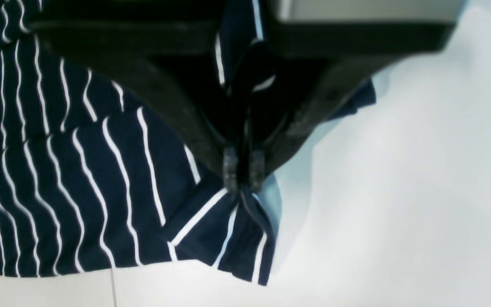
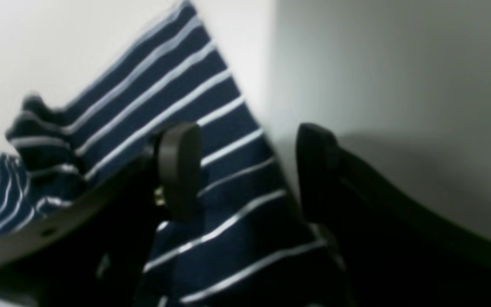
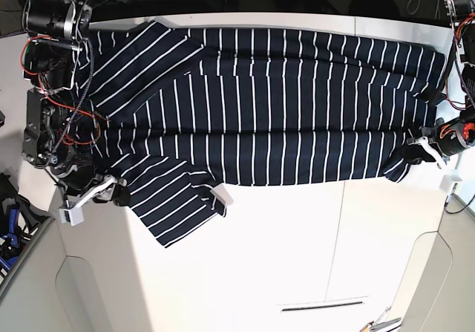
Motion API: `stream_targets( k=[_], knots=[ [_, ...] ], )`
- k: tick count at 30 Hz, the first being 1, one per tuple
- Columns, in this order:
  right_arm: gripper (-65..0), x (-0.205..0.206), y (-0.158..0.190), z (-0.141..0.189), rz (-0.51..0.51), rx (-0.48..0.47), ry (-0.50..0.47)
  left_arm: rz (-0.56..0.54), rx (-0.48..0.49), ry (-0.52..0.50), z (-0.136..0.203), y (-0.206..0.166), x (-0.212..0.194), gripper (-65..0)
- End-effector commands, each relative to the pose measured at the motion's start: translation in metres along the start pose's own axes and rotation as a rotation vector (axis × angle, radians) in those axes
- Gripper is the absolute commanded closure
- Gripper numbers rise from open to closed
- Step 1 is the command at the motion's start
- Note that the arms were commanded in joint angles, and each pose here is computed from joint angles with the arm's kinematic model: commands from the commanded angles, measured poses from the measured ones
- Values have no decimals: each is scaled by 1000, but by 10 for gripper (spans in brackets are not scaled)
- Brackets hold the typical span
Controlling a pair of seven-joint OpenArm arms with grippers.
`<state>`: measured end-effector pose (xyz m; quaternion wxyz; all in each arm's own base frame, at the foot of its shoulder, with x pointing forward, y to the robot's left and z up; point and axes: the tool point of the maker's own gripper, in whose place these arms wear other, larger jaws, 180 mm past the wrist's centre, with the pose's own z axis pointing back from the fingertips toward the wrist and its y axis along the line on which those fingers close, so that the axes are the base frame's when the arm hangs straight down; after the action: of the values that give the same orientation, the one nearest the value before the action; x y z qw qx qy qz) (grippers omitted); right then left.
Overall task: Fold the T-shirt properly
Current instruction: 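Lift the hem and fold it over toward the collar edge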
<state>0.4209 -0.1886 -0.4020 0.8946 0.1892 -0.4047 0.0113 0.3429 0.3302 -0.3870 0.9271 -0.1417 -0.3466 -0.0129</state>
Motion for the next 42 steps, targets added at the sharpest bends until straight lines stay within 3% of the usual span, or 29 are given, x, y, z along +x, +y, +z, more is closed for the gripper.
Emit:
stream_targets(
  k=[1,11,13,17,25,31,36,42],
  knots=[
    [-352,21,2,1,30,8,-45,-24,4,-58,9,4,24,0],
    [-342,8,16,-7,46,41,-1,-26,6,-53,9,4,22,0],
    [-272,8,16,-7,43,42,-3,-26,6,-53,9,4,22,0],
    [0,8,16,-7,45,42,-3,-24,4,-55,9,4,22,0],
    [0,13,29,7,73,83,66,-67,12,-73,17,3,35,0],
    [0,20,39,45,140,94,-3,-174,41,-52,38,3,34,0],
    [0,11,47,65,206,85,-5,-227,65,-39,46,-2,31,0],
    [0,-6,55,90,247,71,-12,-203,105,-10,61,11,13,0]
  ],
)
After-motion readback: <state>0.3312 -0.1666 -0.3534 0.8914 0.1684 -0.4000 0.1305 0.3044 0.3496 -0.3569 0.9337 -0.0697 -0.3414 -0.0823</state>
